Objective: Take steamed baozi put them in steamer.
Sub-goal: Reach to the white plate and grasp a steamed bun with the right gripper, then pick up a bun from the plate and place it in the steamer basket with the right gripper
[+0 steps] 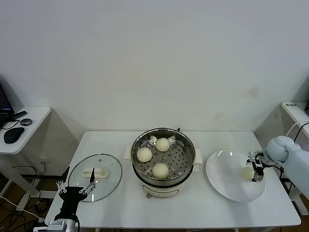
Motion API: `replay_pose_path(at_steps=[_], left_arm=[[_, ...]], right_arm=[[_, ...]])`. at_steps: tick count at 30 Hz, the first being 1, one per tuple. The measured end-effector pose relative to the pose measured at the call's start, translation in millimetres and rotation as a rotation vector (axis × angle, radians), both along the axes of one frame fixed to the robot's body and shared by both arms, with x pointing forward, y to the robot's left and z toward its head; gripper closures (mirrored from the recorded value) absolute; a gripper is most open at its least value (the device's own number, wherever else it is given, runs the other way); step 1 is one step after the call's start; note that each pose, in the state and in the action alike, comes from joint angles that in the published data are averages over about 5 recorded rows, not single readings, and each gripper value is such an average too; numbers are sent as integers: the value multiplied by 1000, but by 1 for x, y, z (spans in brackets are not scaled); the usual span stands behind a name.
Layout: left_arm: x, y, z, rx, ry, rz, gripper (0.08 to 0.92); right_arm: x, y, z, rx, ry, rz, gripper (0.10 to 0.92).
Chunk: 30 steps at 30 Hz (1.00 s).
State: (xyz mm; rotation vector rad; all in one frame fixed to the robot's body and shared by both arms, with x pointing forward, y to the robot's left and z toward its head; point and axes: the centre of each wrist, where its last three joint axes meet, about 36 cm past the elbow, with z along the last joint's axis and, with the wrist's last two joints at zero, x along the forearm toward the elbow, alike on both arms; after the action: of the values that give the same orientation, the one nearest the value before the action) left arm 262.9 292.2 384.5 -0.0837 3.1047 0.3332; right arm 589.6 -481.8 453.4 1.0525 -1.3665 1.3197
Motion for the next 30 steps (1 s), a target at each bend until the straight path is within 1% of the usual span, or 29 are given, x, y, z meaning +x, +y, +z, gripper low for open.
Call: replay_pose_path(at_steps=[3, 8, 10, 13, 17, 21, 25, 30], left_arm=[[0, 0, 0, -1, -1, 1, 177], [0, 0, 0, -2, -4, 3, 177], [0, 0, 1, -3, -5, 4, 177], [0, 0, 1, -3, -6, 4, 177], [0, 1, 1, -2, -8, 3, 177], [2, 1, 3, 0, -12, 0, 177], [5, 0, 4, 1, -16, -7, 177], [8, -1, 4, 1, -18, -16, 177]], right_arm=[[0, 1, -2, -3, 3, -4, 303], [1, 2, -1, -3, 1, -10, 420], [2, 3, 1, -2, -1, -11, 456], [3, 5, 5, 1, -5, -12, 486], [5, 8, 21, 7, -18, -14, 519], [5, 13, 49, 20, -45, -11, 529], [10, 33, 89, 51, -93, 14, 525], [16, 83, 154, 120, -167, 81, 515]])
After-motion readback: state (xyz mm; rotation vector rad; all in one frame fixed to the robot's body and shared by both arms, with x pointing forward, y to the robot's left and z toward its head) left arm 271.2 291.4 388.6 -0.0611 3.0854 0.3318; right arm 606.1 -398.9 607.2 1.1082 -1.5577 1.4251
